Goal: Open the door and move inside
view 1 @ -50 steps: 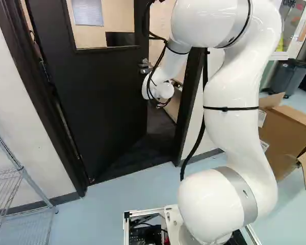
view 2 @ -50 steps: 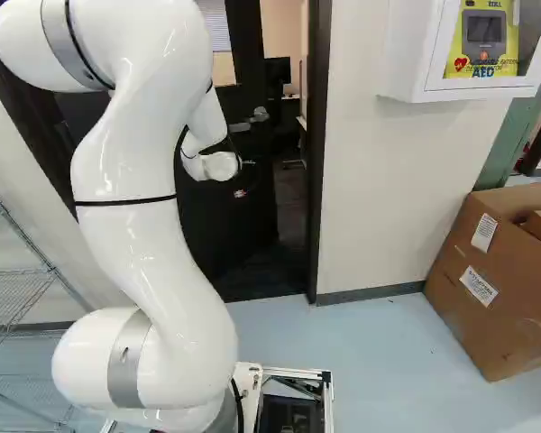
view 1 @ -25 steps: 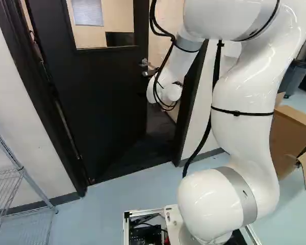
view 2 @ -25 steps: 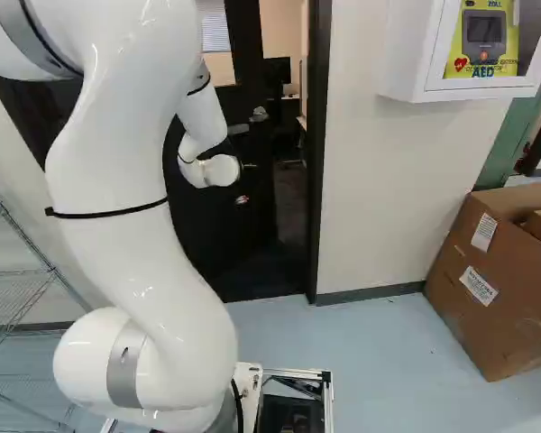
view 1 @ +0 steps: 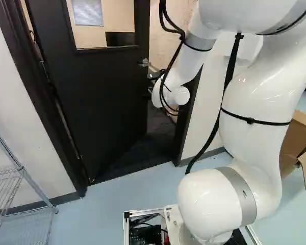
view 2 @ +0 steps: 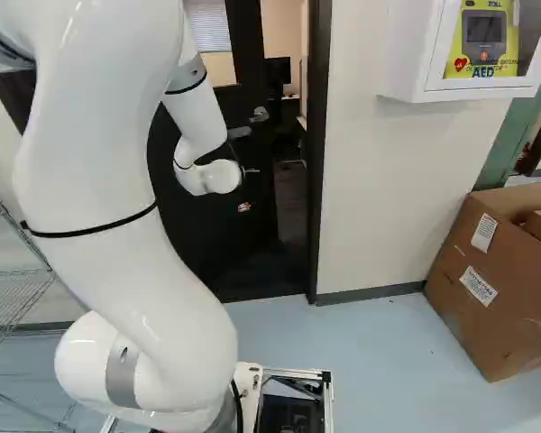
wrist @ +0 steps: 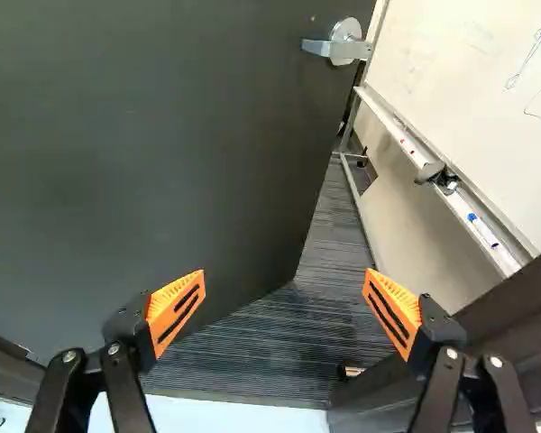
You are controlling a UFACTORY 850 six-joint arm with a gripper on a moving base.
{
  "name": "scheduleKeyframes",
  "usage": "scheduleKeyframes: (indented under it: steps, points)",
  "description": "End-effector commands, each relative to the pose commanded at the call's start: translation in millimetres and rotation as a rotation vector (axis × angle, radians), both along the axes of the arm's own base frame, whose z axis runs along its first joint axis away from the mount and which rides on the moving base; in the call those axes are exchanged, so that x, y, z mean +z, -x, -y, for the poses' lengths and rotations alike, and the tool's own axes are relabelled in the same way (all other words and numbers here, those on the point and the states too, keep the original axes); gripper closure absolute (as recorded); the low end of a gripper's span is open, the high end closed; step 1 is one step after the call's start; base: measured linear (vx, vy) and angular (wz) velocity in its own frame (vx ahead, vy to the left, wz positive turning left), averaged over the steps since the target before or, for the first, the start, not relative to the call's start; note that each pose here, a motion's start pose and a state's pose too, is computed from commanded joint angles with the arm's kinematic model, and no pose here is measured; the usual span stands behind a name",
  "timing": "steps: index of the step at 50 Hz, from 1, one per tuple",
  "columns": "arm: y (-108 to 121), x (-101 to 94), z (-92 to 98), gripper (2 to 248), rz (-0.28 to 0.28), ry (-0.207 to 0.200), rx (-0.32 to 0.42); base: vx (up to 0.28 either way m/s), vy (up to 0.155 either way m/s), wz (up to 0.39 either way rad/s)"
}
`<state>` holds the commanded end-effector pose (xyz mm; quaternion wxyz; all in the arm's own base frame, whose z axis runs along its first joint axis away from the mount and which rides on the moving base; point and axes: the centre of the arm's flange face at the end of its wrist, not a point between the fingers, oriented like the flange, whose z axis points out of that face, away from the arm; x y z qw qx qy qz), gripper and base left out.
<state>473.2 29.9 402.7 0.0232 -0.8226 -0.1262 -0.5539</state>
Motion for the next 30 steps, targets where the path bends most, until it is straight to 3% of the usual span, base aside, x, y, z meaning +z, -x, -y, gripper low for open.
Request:
scheduleKeyframes:
  steps: [30]
  points:
    - [60,0.9,24.5,3,-0.011,0.000,-0.054,0.000,0.000,0.000]
